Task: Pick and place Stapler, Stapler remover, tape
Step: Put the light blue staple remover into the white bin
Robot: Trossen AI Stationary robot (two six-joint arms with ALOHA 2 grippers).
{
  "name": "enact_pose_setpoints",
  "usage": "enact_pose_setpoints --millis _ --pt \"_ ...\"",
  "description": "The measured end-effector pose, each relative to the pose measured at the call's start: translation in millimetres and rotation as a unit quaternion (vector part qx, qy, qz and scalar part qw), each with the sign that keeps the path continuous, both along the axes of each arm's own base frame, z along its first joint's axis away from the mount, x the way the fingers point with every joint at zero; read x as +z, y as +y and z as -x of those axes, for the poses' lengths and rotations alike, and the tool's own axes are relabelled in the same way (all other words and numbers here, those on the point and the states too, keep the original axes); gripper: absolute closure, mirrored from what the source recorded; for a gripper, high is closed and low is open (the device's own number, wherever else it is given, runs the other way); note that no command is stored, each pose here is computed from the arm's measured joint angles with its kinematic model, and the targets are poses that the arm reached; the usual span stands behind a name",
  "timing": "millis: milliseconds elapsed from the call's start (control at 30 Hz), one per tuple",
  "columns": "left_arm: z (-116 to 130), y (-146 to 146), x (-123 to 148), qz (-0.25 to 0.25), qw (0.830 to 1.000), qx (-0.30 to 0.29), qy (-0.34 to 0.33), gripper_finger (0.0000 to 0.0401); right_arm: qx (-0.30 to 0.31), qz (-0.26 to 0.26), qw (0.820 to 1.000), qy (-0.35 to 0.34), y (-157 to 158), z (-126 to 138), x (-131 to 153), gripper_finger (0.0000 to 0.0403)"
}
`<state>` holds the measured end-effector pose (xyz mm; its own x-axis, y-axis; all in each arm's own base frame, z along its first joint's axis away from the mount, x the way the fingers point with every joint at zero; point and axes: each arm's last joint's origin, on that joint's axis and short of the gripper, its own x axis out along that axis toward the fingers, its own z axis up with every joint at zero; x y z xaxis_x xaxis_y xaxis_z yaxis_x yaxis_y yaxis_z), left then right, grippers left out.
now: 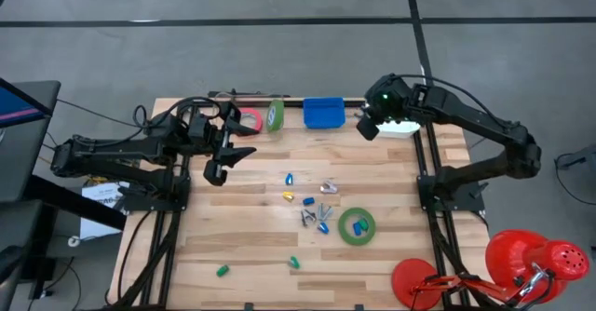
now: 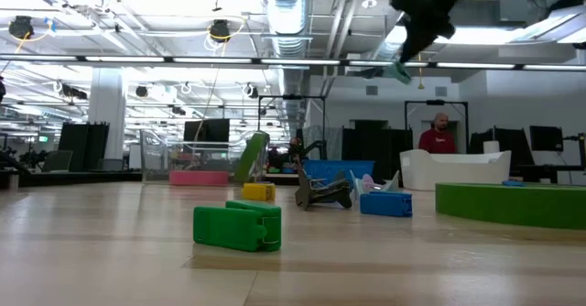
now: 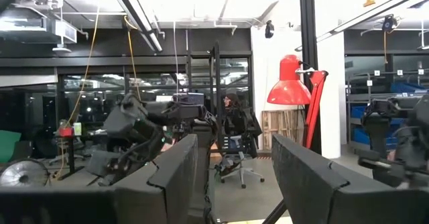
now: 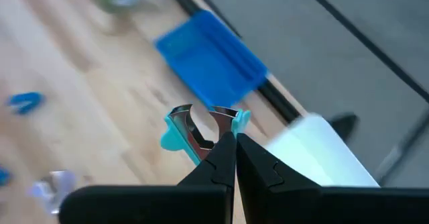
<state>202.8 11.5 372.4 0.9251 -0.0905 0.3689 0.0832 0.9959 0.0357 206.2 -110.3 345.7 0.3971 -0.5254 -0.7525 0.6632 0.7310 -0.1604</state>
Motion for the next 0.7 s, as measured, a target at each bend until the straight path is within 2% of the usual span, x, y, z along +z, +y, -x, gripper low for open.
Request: enact_pose_setpoints --millis 367,500,700 --pt "0.0 0.0 0.0 0.000 1.000 0.000 0.000 0.0219 -0.156 0.027 0.985 0.062 -15.8 29.7 -32.3 0.0403" --pt "0.0 0.0 0.0 0.000 1.000 0.000 0.000 0.0219 -0.187 0.039 0.977 0.092 -22.3 35.8 -44.1 0.0403" --pt "0.0 0.0 0.0 0.000 1.000 0.000 0.000 0.0219 -0.220 0.028 0.968 0.119 -29.9 45.3 -63.4 0.0403"
